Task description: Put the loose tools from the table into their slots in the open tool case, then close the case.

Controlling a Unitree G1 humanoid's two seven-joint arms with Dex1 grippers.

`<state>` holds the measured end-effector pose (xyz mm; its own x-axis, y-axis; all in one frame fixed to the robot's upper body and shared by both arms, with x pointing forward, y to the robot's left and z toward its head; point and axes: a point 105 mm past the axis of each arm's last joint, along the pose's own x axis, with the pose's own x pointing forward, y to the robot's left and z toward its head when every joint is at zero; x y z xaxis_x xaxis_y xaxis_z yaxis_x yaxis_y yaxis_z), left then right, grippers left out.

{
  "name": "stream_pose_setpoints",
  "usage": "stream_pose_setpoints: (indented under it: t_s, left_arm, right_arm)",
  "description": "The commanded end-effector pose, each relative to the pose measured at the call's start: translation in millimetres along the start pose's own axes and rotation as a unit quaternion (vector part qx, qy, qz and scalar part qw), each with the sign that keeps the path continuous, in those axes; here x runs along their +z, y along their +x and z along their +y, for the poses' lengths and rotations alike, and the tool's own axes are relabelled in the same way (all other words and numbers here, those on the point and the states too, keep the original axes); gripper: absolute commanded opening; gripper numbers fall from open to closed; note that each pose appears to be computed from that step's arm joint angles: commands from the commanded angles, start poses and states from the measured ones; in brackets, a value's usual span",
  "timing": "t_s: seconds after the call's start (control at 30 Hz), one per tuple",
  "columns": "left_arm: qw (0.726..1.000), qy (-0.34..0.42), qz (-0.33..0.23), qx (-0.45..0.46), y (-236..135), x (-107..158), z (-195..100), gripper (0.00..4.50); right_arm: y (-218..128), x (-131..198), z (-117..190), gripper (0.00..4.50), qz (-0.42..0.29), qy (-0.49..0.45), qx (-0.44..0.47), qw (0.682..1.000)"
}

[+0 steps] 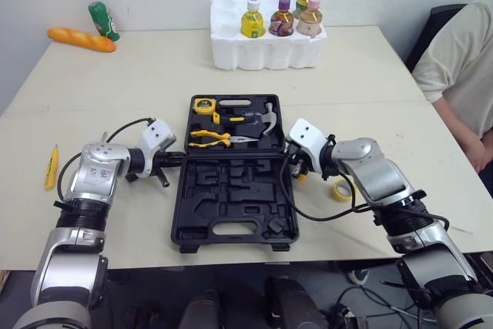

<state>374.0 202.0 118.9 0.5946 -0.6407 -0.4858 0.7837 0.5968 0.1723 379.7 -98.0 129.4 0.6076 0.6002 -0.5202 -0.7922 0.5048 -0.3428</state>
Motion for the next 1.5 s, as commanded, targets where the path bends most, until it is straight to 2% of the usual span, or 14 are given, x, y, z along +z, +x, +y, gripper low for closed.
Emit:
stream_pose_setpoints:
  t_s: [0.03, 0.3, 0.43, 0.53, 0.57, 0.67, 0.8, 0.87, 0.9, 1.03, 1.1, 1.27, 1.43, 1.5]
  left_arm:
    - [0.999, 0.005, -0.039, 0.016, -0.7, 11.3, -3.3, 0.00]
    - [0.996, -0.033, -0.036, 0.069, -43.7, -5.8, 2.7, 0.00]
    - [0.992, -0.065, -0.098, 0.043, -86.9, 6.8, -10.8, 0.00]
    - [0.986, -0.109, -0.123, 0.034, -121.1, 3.8, -17.0, 0.00]
    - [0.982, -0.130, -0.126, 0.046, -133.6, -2.7, -15.0, 0.31]
    - [0.963, -0.193, -0.130, 0.133, -171.4, -31.5, 1.8, 1.31]
    - [0.937, -0.231, -0.130, 0.228, -225.6, -61.0, 19.7, 3.22]
    - [0.914, -0.252, -0.118, 0.295, -253.8, -84.8, 31.9, 4.17]
    - [0.900, -0.263, -0.103, 0.331, -266.1, -100.3, 38.9, 4.46]
    - [0.881, -0.254, -0.026, 0.397, -290.4, -131.7, 52.6, 4.46]
    - [0.872, -0.254, -0.009, 0.420, -298.4, -135.6, 59.7, 4.46]
    - [0.885, -0.244, 0.012, 0.396, -287.5, -137.3, 62.8, 4.46]
    - [0.907, -0.239, -0.026, 0.345, -261.0, -113.0, 64.0, 4.46]
    - [0.923, -0.231, -0.040, 0.306, -235.8, -93.5, 53.9, 4.46]
  right_arm:
    - [-4.2, 39.0, 17.3, 0.04, -0.076, -0.040, 0.029, 0.996]
    - [-53.7, 23.9, -16.8, 0.04, -0.059, -0.043, -0.047, 0.996]
    - [-101.0, 25.2, -32.5, 0.04, -0.098, 0.023, -0.062, 0.993]
    - [-139.6, 17.9, -41.1, 0.04, -0.118, 0.076, -0.075, 0.987]
    - [-153.7, 10.8, -42.0, 0.01, -0.119, 0.096, -0.076, 0.985]
    - [-192.0, -22.6, -42.9, 0.96, -0.101, 0.140, -0.093, 0.981]
    - [-231.2, -67.4, -40.4, 2.99, -0.045, 0.156, -0.127, 0.978]
    - [-255.6, -92.1, -45.9, 4.05, -0.023, 0.175, -0.161, 0.971]
    - [-265.0, -100.9, -46.9, 4.43, -0.013, 0.179, -0.178, 0.968]
    - [-291.3, -117.7, -47.3, 4.43, 0.017, 0.170, -0.211, 0.962]
    - [-297.4, -120.9, -47.9, 4.43, 0.018, 0.174, -0.221, 0.959]
    - [-284.6, -122.1, -45.0, 4.43, 0.007, 0.166, -0.222, 0.961]
    - [-257.4, -92.9, -36.7, 4.43, -0.056, 0.150, -0.186, 0.969]
    - [-241.4, -77.0, -31.0, 4.43, -0.083, 0.138, -0.160, 0.974]
